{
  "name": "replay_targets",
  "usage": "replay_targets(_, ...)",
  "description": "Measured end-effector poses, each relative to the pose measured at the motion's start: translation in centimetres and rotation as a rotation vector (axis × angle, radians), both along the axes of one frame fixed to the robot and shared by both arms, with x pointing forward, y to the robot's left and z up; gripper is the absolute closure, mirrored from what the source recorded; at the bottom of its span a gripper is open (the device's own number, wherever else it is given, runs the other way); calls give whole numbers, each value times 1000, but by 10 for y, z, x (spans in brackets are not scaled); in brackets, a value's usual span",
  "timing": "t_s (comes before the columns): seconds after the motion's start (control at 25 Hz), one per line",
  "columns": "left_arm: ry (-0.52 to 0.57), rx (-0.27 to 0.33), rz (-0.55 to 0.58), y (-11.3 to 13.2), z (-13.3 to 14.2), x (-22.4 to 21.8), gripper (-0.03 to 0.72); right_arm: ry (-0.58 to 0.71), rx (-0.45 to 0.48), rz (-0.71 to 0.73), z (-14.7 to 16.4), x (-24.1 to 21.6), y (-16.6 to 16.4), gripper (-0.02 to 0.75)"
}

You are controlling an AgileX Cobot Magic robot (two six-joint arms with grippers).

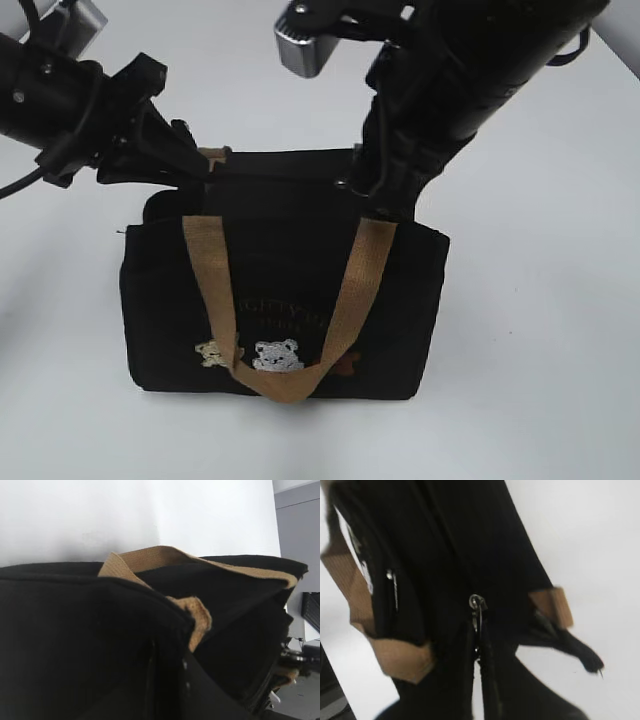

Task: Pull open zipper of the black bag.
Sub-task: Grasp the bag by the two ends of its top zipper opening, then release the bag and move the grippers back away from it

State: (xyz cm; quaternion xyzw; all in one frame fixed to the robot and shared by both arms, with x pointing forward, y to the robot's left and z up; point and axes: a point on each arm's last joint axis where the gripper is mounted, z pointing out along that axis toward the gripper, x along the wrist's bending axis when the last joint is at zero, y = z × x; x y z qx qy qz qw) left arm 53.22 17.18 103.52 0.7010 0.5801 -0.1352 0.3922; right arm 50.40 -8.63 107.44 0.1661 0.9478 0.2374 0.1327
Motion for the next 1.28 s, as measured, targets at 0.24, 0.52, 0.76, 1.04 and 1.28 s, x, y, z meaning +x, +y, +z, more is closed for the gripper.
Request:
replay_targets(0.24,-4,13,-4,1,-1,0,659,97,-125,-228,-4,5,-30,736)
replay_targets(0.52,-3,14,-4,1,-1,0,659,215,-171,-437,-8,20,-76,736)
replay_targets(0.76,3,17,-16,1,-1,-1,645,308,-67,-474,-7,19,-75,702)
replay_targets(1.04,-64,47,-90,6,25,-22,385,420,-24,-495,0,6,-73,322)
replay_targets(1.28,-185,238,-137,31,70,-72,337,371,53,-539,30,-21,-84,269)
